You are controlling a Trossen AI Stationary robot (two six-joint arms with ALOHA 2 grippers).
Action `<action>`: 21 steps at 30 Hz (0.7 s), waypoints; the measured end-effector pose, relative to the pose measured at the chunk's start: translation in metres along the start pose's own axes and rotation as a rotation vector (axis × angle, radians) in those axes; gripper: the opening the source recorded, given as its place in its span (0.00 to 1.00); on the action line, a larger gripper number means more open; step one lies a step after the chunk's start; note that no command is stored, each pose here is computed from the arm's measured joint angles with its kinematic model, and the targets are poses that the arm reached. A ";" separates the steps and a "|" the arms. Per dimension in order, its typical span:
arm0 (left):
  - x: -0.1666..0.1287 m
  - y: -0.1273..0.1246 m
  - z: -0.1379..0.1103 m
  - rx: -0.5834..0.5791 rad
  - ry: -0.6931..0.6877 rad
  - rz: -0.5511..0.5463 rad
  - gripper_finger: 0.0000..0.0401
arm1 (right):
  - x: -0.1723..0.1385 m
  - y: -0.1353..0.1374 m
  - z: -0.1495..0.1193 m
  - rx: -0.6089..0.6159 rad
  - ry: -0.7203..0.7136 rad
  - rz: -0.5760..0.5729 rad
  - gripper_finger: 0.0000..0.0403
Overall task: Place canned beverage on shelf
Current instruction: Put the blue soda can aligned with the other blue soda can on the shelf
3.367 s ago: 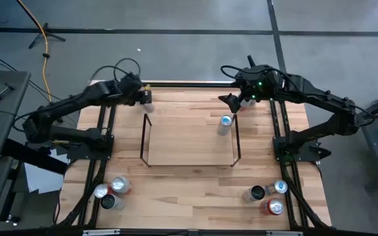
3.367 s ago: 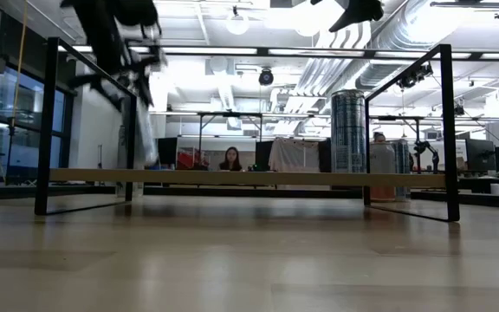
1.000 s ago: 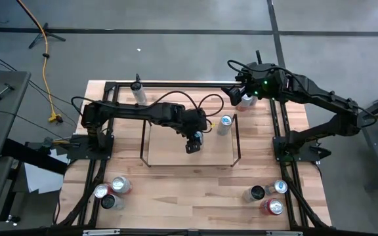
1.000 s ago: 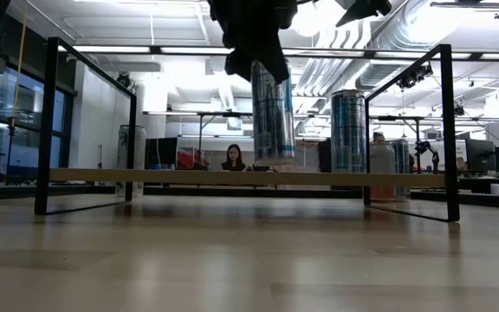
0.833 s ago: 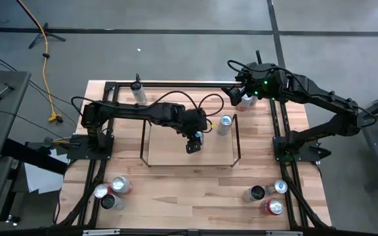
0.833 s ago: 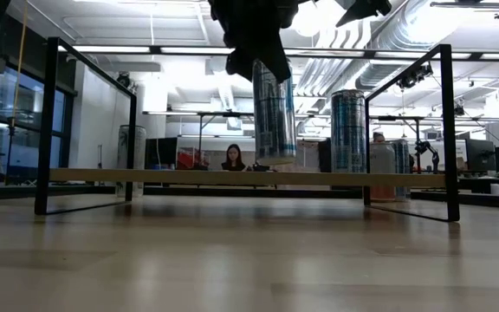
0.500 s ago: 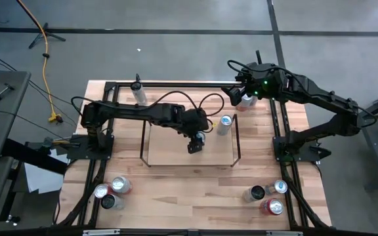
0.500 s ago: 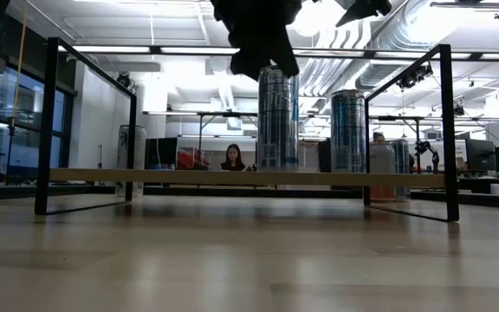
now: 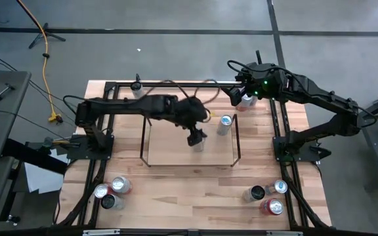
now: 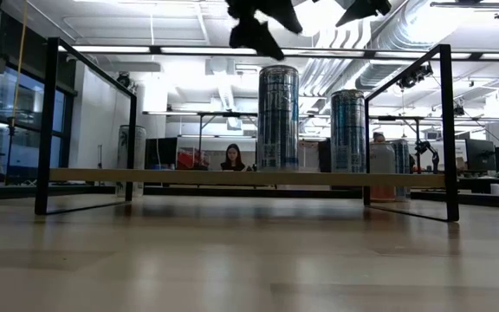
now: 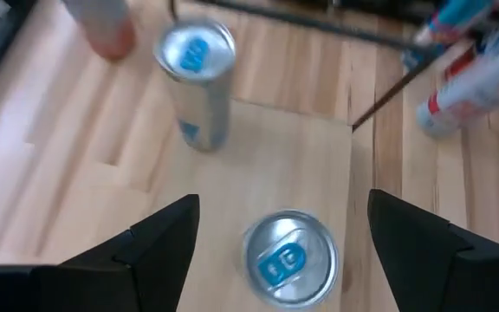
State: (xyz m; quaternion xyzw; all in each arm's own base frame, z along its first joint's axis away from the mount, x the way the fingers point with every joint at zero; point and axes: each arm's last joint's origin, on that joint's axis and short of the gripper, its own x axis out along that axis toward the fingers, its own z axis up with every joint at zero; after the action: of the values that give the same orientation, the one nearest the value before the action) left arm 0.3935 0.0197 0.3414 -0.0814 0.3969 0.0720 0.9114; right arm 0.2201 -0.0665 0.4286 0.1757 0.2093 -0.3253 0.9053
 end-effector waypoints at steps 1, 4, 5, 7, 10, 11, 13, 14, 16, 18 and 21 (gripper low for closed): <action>-0.007 0.002 0.002 -0.003 -0.024 0.006 0.72 | 0.000 0.000 0.000 -0.003 0.000 0.000 0.96; -0.034 0.007 0.004 -0.022 -0.065 0.035 0.72 | 0.000 0.000 0.000 -0.013 -0.004 -0.003 0.96; -0.042 0.009 0.005 -0.030 -0.082 0.054 0.72 | 0.000 0.000 0.000 -0.014 -0.006 -0.007 0.96; -0.054 0.012 0.000 -0.048 -0.085 0.096 0.72 | 0.000 0.000 0.000 -0.017 -0.007 -0.009 0.96; -0.068 0.015 -0.010 -0.082 -0.114 0.153 0.71 | 0.000 0.000 0.001 -0.016 -0.009 -0.008 0.96; -0.072 0.016 -0.016 -0.095 -0.122 0.171 0.71 | 0.000 0.000 0.001 -0.014 -0.011 -0.007 0.96; -0.075 0.017 -0.027 -0.124 -0.156 0.192 0.68 | 0.000 0.000 0.001 -0.010 -0.011 -0.007 0.96; -0.074 0.018 -0.034 -0.136 -0.168 0.201 0.66 | 0.000 0.000 0.001 -0.010 -0.011 -0.007 0.96; -0.072 0.019 -0.048 -0.155 -0.207 0.199 0.60 | 0.000 0.000 0.001 -0.009 -0.011 -0.008 0.96; -0.068 0.021 -0.063 -0.160 -0.233 0.194 0.53 | 0.000 0.000 0.001 0.001 -0.011 -0.007 0.96; -0.056 0.024 -0.086 -0.130 -0.201 0.190 0.40 | 0.000 0.000 0.001 0.007 -0.011 -0.008 0.96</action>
State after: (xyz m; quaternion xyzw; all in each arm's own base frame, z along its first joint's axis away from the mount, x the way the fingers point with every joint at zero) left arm 0.2898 0.0221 0.3226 -0.0946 0.3042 0.1912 0.9284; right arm 0.2203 -0.0669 0.4293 0.1763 0.2037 -0.3305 0.9045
